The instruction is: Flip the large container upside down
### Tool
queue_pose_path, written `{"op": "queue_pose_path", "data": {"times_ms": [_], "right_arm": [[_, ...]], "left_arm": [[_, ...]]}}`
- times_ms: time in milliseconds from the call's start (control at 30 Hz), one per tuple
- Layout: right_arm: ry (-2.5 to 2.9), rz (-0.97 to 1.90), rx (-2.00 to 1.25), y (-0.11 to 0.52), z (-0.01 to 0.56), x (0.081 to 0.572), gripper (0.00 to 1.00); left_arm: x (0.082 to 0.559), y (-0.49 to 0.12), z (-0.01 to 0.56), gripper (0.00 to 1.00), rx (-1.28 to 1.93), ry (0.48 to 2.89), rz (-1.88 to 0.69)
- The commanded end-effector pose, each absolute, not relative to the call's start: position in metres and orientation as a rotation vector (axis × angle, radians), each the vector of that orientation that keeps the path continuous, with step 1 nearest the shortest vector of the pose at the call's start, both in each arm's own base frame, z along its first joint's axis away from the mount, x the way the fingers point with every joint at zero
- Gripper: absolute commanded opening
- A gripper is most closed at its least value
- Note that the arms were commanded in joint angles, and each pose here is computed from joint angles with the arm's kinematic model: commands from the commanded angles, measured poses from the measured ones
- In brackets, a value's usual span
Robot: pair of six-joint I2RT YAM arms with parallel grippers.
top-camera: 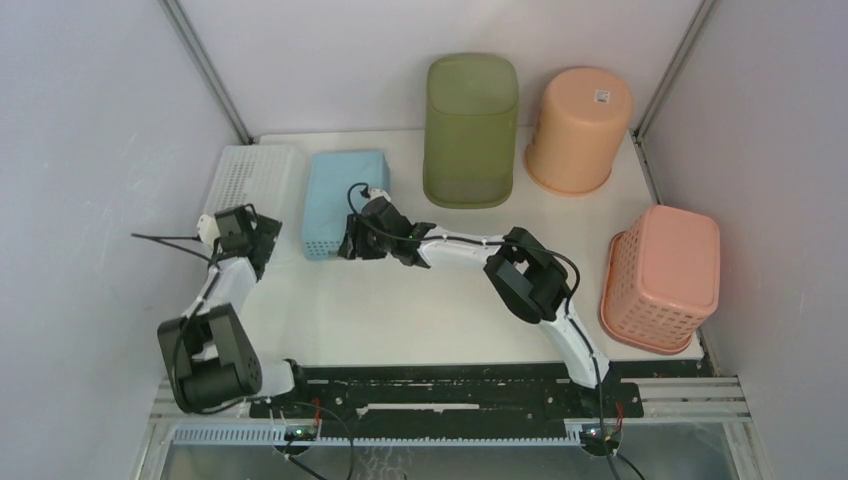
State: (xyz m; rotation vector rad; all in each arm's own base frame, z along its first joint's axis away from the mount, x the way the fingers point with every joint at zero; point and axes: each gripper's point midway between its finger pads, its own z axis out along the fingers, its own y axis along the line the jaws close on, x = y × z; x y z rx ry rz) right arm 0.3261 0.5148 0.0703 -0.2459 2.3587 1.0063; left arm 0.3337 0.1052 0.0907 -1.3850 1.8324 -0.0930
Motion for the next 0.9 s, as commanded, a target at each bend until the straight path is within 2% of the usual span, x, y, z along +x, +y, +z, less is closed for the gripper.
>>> {"op": "queue_pose_path", "data": {"times_ms": [0,233,500,633,767,867], "right_arm": [[2.285,1.066,-0.187,0.523,0.093,0.366,0.60],[2.276,1.105,-0.106,0.505,0.091,0.413,0.61],[2.226,1.198,-0.102,0.495,0.100,0.454,0.66],[2.171,1.222,-0.200,0.494,0.138,0.441,0.67],[2.081,1.167,-0.314,0.480,0.186,0.407,0.70],[2.068,1.069,-0.347,0.451,0.199,0.375,0.73]], "left_arm": [[0.384,0.125,0.113,0.97,-1.322,1.764,-0.144],[0.432,0.117,0.110,0.96,-1.261,1.773,-0.278],[0.475,0.094,0.143,0.97,-1.074,1.763,-0.395],[0.459,0.076,0.170,0.98,-0.989,1.748,-0.371],[0.429,0.051,0.210,1.00,-0.883,1.711,-0.368],[0.399,0.018,0.257,1.00,-0.741,1.673,-0.399]]}}
